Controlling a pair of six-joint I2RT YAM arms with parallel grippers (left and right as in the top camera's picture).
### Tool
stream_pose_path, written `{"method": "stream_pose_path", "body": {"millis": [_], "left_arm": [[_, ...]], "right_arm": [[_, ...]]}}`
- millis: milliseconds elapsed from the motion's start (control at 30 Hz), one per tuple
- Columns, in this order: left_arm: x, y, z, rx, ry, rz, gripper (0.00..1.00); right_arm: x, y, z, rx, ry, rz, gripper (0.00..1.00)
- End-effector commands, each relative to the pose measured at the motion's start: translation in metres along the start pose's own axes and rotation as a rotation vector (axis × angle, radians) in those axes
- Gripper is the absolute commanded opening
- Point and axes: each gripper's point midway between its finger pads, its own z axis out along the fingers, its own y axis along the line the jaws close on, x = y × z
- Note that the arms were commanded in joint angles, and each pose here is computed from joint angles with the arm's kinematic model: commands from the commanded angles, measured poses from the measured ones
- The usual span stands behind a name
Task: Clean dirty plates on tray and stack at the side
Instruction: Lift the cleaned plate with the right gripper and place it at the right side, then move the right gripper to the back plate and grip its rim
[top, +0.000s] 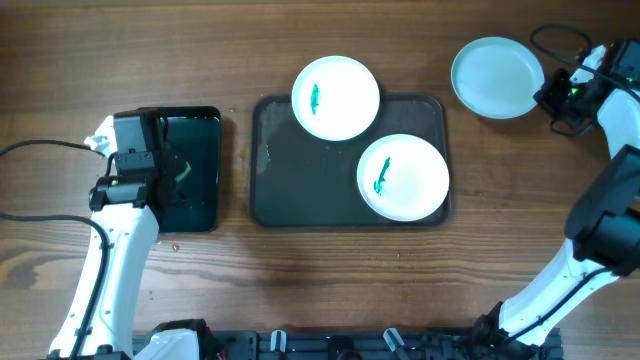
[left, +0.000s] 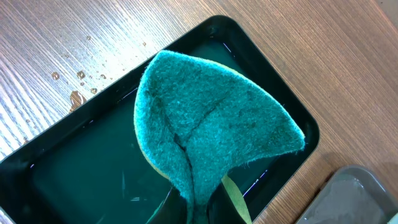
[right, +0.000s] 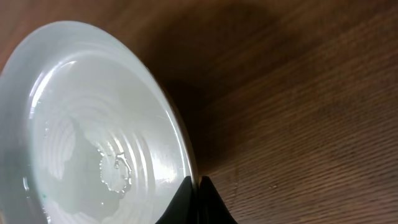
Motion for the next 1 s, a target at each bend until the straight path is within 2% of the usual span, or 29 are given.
{"method": "stream_pose_path", "body": {"millis": [0,100,167,233,333,400,467,533,600,700,800,967], "left_arm": [[-0.002,0.001,0.001,-0.003,-0.001,-0.011,0.04],[-0.002,0.001,0.001,-0.003,-0.001,-0.011,0.04],[-0.002,0.001,0.001,-0.003,-0.001,-0.011,0.04],[-0.002,0.001,0.001,-0.003,-0.001,-0.011,0.04],[-0.002,0.001,0.001,-0.003,-0.001,-0.011,0.04],[-0.002,0.001,0.001,-0.002,-0.001,-0.011,0.04],[-0.002,0.001,0.001,-0.001,-0.002,-0.012,0.04],[-0.003,0.000,0.001,0.003,-0.004,-0.013,0.04],[-0.001,-0.003,0.001,0.019,0.004,-0.015,0.04],[0.001,-0.007,0.001,0.038,0.018,-0.016,0.04],[0.001,-0.007,0.001,0.037,0.018,-0.015,0.04],[0.002,-0.006,0.001,0.033,0.023,-0.013,0.04]], "right_arm": [[0.000,-0.017,0.010,0.083,0.000,0.028,0.04],[0.001,-0.031,0.013,0.160,-0.004,0.029,0.05],[0.001,-0.033,0.012,0.170,-0.003,0.020,0.29],[0.003,-0.033,0.011,0.171,0.005,0.012,0.33],[0.007,-0.023,0.001,0.138,0.028,-0.002,0.53],[0.004,0.004,-0.017,0.028,0.021,-0.058,0.66],[-0.004,0.053,-0.048,-0.181,-0.019,-0.121,0.75],[-0.010,0.099,-0.077,-0.337,-0.074,-0.209,0.76],[-0.009,0.153,-0.100,-0.447,-0.145,-0.369,0.76],[0.017,0.218,-0.093,-0.489,-0.162,-0.546,0.77],[0.056,0.257,-0.051,-0.365,-0.140,-0.662,0.80],[0.125,0.276,0.014,-0.179,-0.044,-0.779,0.80]]}}
